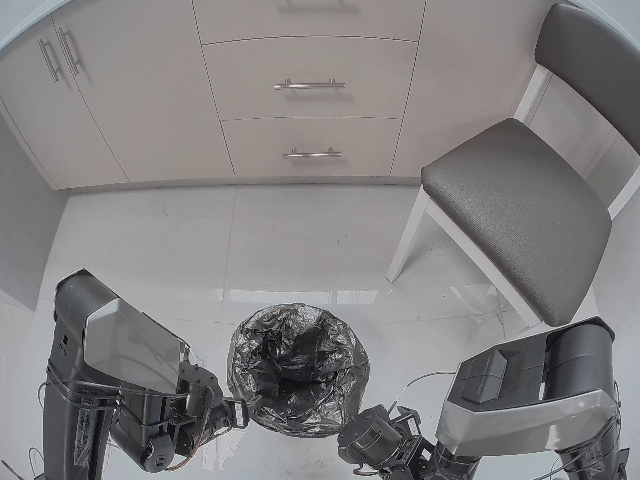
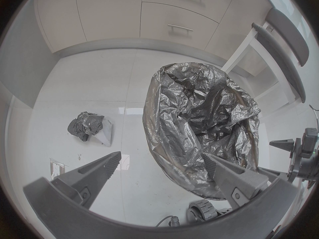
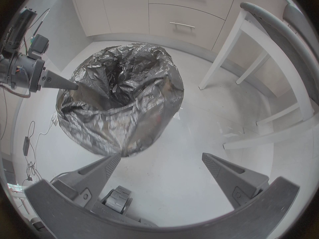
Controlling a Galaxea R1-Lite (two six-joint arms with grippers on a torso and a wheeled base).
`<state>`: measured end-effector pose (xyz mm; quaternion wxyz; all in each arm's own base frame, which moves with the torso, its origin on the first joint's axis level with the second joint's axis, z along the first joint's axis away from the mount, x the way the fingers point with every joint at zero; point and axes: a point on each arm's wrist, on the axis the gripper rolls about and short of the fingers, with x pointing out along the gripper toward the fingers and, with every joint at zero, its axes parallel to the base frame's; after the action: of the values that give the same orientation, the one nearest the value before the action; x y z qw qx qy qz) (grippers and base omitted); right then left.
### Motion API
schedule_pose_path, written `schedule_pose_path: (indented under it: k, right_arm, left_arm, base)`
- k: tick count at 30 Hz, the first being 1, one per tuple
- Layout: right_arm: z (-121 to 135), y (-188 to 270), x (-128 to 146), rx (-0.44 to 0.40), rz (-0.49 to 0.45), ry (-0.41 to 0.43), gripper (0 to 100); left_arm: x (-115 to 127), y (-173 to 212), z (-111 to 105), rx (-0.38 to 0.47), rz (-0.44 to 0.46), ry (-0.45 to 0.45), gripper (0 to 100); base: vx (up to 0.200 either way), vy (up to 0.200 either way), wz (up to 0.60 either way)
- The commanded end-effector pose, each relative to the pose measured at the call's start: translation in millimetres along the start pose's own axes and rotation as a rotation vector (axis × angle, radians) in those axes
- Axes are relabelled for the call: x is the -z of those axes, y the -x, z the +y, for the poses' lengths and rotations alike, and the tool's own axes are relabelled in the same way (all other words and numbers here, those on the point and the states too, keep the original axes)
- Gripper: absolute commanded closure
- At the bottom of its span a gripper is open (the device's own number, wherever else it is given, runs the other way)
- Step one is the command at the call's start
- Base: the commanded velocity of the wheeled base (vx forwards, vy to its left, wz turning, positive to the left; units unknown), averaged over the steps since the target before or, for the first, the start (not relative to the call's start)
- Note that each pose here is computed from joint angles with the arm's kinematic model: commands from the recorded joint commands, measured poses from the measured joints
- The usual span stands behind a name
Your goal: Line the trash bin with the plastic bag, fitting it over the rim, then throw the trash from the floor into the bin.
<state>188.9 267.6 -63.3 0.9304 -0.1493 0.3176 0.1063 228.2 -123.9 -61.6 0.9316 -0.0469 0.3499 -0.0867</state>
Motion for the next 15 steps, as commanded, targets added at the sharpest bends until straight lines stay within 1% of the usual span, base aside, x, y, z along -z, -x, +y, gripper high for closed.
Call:
schedule_pose_path:
  k: [1,5,10,14,15]
  right_arm:
    - [-1,3,7,-0.001,0.013,0.004,0]
    - [-5,1,13,0.007,0.022,0.000,0]
    - [-7,1,13,0.012,0.025,-0.013,0]
    - [-7,13,-15,-0.016,-0.052,-0.042,0]
    - [-7,14,-17,-0.017,-0.059,-0.042,0]
  left_arm:
    - [1,0,1,-0.002,0.004,0.000,0]
    - [2,0,1,-0.003,0.007,0.000,0]
    - [2,0,1,-0.004,0.010,-0.002,0]
    - [3,-1,1,-0.005,0.013,-0.003,0]
    - [3,-1,1,-0.005,0.012,-0.003,0]
  base:
    - [0.000,0.000,0.00]
    - [0.000,0.000,0.00]
    - [0.000,0.000,0.00]
    - [0.000,0.000,0.00]
    - [0.000,0.000,0.00]
